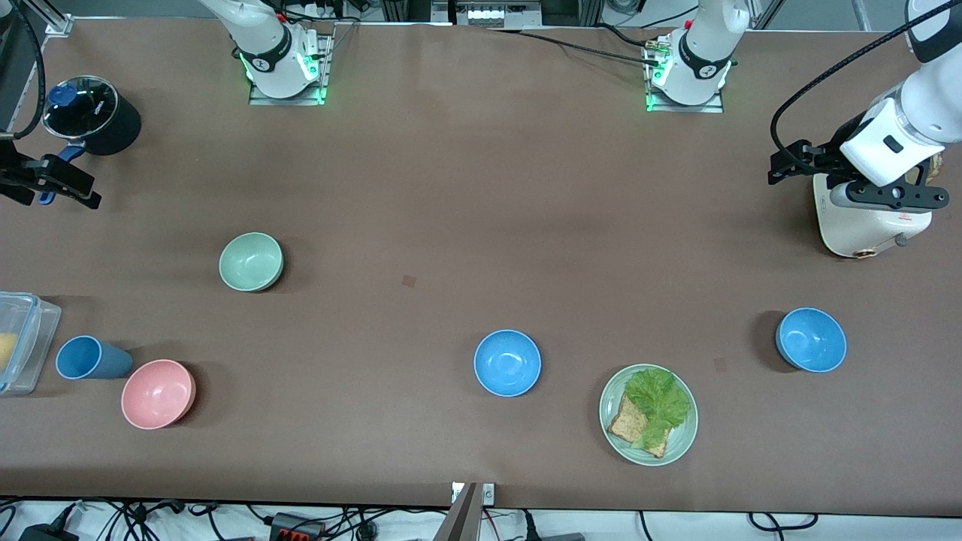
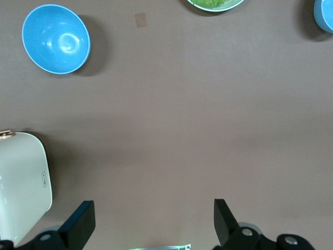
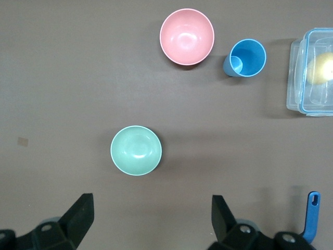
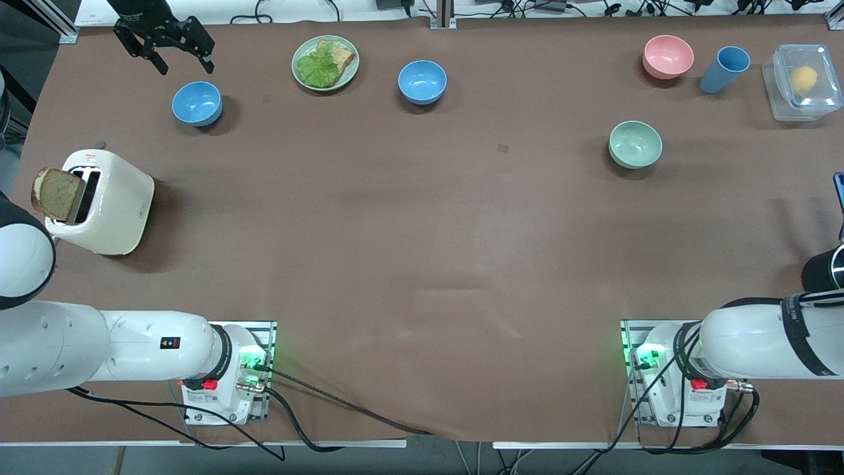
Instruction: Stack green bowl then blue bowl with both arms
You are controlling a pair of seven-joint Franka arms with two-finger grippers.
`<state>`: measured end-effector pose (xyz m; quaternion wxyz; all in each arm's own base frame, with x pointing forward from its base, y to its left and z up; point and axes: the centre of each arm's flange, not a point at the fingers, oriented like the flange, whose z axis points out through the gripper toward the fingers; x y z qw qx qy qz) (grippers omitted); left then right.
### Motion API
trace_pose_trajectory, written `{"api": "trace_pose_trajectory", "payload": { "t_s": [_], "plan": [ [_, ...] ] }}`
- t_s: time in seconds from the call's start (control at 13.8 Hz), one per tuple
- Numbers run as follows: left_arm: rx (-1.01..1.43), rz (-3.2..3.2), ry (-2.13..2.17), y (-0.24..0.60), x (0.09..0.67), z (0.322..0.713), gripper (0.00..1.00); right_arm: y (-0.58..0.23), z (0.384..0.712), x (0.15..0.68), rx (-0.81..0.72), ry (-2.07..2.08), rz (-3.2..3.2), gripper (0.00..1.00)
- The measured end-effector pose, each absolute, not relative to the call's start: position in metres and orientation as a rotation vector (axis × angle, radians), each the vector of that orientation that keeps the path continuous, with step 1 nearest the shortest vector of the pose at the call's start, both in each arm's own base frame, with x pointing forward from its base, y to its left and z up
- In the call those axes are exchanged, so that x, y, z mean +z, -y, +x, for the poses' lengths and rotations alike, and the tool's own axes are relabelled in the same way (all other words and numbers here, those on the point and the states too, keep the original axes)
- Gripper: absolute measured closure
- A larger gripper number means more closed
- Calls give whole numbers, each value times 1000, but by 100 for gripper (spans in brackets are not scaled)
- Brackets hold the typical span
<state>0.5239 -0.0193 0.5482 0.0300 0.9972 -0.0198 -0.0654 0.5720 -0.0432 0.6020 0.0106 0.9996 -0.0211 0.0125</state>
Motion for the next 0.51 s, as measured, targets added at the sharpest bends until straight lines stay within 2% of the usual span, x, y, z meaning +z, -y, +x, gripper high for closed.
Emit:
{"api": "trace_pose_trajectory", "payload": {
  "t_s": [0.29,0.51],
  "plan": [
    [-198,3075,60,19,550,524,0,43,572,595,18,66,3120,0],
    [-204,3074,57,18,549,524,0,44,584,559,-65,65,3120,0]
  ]
}}
